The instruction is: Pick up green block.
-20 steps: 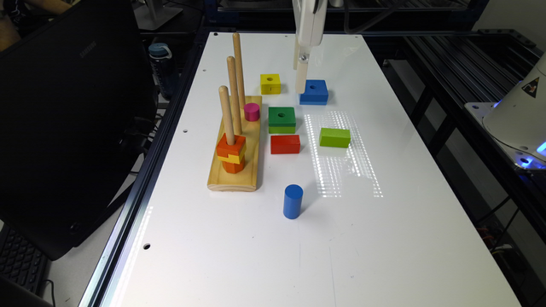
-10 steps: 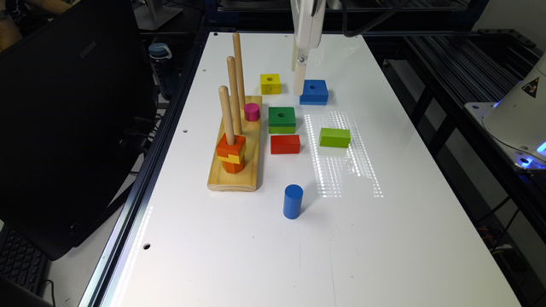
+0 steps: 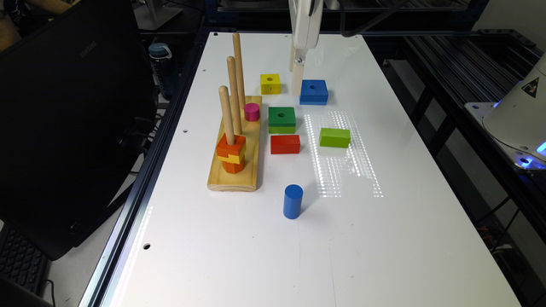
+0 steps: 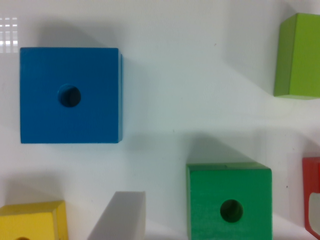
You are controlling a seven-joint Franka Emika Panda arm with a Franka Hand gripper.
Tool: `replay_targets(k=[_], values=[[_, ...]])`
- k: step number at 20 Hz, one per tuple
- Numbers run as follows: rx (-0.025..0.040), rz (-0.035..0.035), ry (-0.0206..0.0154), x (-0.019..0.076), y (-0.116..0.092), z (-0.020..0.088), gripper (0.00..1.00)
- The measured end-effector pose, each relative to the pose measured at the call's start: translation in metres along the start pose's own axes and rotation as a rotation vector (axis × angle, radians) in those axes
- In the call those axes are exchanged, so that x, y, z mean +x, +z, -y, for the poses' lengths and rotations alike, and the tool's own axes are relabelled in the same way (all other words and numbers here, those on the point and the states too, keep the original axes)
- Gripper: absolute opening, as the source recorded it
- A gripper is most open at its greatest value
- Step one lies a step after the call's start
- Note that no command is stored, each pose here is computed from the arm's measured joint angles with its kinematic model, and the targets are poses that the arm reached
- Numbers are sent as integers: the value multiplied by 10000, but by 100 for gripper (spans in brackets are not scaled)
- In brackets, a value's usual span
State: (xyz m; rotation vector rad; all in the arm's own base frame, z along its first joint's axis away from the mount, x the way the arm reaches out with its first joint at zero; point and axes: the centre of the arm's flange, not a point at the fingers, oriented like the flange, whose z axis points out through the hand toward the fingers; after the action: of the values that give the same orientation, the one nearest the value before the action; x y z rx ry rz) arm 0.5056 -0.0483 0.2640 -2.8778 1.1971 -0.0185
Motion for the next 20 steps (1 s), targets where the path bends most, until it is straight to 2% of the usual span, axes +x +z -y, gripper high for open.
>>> replay_targets(k=[5,9,16,20], values=[[46,17,12,17,233,10,100],[71,-4,14,32,241,21,100],[75,-9,14,34,239,23,100],[41,45,16,29,281,19,100]])
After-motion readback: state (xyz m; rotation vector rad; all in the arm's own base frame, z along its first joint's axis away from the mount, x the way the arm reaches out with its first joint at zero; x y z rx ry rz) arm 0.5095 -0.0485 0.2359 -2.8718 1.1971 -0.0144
